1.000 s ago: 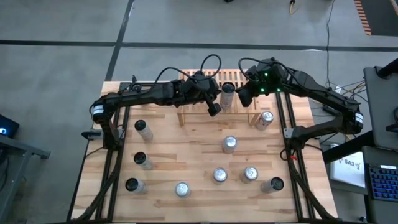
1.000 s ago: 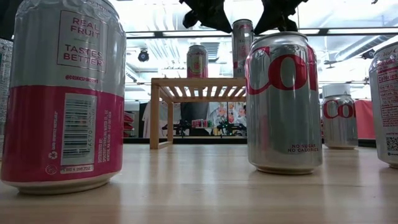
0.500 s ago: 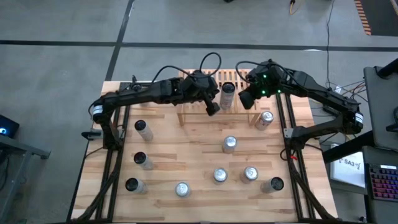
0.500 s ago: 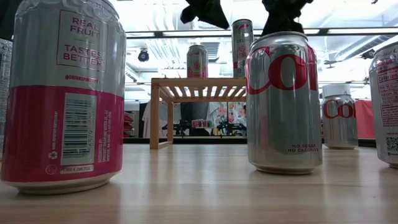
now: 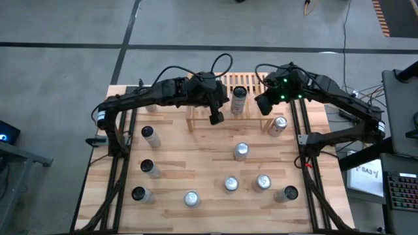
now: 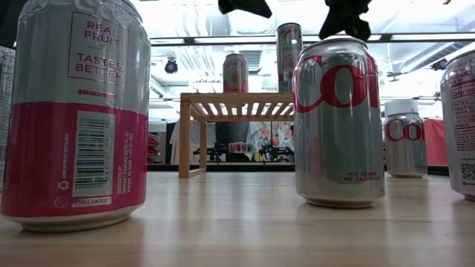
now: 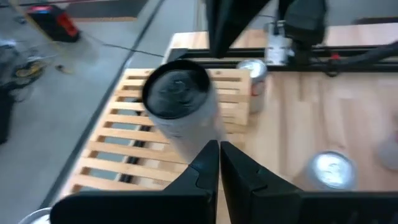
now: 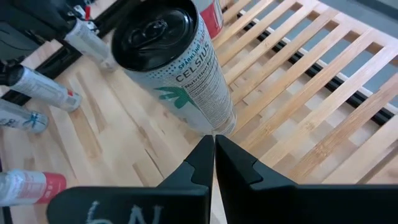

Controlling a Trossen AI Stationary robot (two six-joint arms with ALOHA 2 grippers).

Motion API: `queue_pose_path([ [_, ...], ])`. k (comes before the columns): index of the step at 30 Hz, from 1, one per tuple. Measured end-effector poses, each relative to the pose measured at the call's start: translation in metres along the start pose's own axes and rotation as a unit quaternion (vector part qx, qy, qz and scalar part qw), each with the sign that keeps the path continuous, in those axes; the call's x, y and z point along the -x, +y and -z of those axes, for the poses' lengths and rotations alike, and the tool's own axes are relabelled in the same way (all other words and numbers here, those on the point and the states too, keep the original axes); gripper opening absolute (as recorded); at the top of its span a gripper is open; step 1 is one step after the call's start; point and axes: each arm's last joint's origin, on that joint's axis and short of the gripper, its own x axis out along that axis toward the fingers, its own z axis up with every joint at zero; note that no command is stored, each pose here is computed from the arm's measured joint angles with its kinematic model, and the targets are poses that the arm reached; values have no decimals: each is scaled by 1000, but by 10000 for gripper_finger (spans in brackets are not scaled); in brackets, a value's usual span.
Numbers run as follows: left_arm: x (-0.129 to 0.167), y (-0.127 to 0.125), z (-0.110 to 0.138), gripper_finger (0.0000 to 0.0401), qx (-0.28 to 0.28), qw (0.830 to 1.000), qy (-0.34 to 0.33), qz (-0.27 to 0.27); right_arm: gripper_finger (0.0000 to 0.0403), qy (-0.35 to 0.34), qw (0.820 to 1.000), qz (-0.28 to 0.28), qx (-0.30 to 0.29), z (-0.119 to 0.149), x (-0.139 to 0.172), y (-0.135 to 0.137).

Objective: Place canned beverage on shelf
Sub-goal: Put the center white soda can on the shelf

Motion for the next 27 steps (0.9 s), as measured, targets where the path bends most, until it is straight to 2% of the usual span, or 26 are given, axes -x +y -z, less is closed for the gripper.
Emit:
queue_pose_path([
  [9, 24, 4, -7, 0, -8, 1000, -28, 8, 9, -10, 999, -28, 39, 11, 11, 11],
  [21, 35, 3, -2, 0, 6, 998, -61, 19, 9, -45, 986, -97, 130, 27, -17, 36],
  [27, 37, 3, 7, 0, 10, 995, -97, 37, 9, -73, 981, -106, 142, 30, -34, 35],
])
